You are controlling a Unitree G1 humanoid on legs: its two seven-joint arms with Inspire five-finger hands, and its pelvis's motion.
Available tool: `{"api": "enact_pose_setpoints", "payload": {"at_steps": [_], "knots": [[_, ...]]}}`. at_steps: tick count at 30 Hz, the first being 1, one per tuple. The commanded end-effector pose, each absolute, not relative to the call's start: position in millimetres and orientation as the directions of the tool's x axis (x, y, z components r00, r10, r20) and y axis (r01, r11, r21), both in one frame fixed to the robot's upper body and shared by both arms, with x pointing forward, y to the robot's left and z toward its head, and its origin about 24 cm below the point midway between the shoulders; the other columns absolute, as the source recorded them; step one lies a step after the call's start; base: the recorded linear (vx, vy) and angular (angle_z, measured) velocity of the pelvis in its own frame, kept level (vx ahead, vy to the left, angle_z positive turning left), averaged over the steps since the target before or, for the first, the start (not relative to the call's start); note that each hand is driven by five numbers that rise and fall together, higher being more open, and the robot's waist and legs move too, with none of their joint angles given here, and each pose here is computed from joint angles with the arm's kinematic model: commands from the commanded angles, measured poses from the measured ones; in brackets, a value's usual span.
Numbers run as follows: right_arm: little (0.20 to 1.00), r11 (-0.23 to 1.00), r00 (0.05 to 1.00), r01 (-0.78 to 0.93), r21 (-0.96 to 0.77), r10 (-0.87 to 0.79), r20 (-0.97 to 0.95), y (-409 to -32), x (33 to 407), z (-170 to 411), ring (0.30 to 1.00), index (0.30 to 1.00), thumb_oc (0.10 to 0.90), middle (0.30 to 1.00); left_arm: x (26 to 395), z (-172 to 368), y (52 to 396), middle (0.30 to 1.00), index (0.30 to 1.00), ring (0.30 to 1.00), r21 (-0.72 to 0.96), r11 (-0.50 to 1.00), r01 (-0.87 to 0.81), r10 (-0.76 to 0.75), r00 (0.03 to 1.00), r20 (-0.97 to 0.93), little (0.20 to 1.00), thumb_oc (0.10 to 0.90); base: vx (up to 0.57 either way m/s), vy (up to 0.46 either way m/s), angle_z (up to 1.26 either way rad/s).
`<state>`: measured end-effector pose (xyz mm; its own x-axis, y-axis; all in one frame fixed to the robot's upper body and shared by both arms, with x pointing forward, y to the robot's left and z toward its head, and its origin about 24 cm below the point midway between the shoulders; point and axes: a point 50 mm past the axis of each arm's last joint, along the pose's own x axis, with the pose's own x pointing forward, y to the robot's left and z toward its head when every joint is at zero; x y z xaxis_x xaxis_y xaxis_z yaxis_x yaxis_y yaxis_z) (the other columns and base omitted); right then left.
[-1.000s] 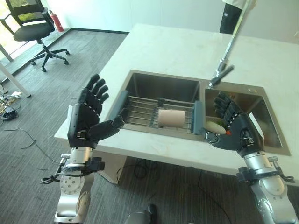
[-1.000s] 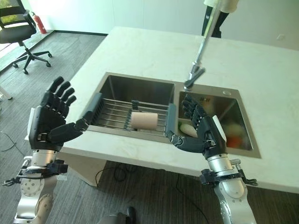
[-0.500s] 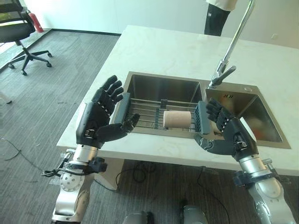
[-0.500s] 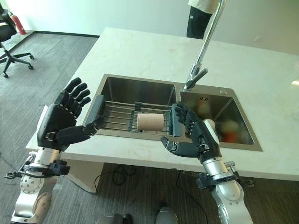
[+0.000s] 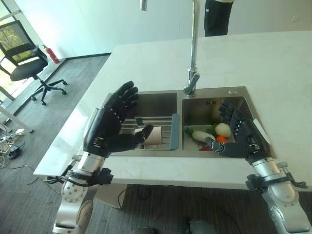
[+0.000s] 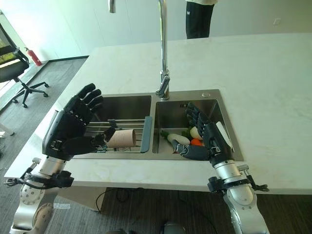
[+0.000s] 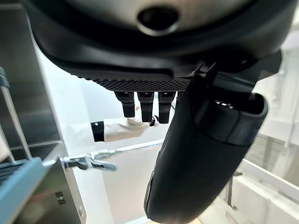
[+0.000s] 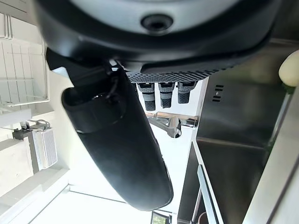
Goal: Place the dishes in the dishwasher.
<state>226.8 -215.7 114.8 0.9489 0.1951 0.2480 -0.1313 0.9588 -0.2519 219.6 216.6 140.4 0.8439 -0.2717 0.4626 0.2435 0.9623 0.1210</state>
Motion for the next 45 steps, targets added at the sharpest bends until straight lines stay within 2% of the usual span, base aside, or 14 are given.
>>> {"api": "enact_pose_setpoints", "payload": {"at_steps": [1,5,15,27,45], "knots": [[0.9,0.947,0.858,-0.121,-0.297,0.25,0.449,-216,228,161,0.9,0.9,0.8,0.9,217,196,236,0.9,0.9,0.9,0.348,0.934,0.081,-0.298,0.715,0.632,0.9,0.8,0.04,0.21,-0.45],[0.9,0.938,0.868,-0.124,-0.325,0.262,0.423,-224,225,160,0.9,0.9,0.8,0.9,228,210,250,0.9,0.9,0.9,0.476,0.879,0.026,-0.329,0.757,0.565,0.9,0.8,0.04,0.157,0.06],[0.9,0.93,0.858,-0.133,-0.342,0.281,0.431,-225,235,169,0.9,0.9,0.8,0.9,253,207,279,0.9,0.9,0.9,0.546,0.838,-0.02,-0.261,0.864,0.432,0.9,0.8,-0.01,0.09,-0.05],[0.9,0.908,0.846,-0.174,-0.382,0.336,0.414,-226,243,175,0.9,0.9,0.8,0.9,283,198,287,0.9,0.9,0.9,0.658,0.752,0.04,-0.287,0.919,0.272,0.9,0.8,-0.01,0.039,-0.05],[0.9,0.869,0.843,-0.21,-0.449,0.393,0.367,-220,249,174,0.9,0.9,0.8,0.9,310,158,288,0.9,0.9,0.9,0.658,0.738,0.149,-0.263,0.962,0.077,0.9,0.8,0.01,-0.008,-0.08]]}}
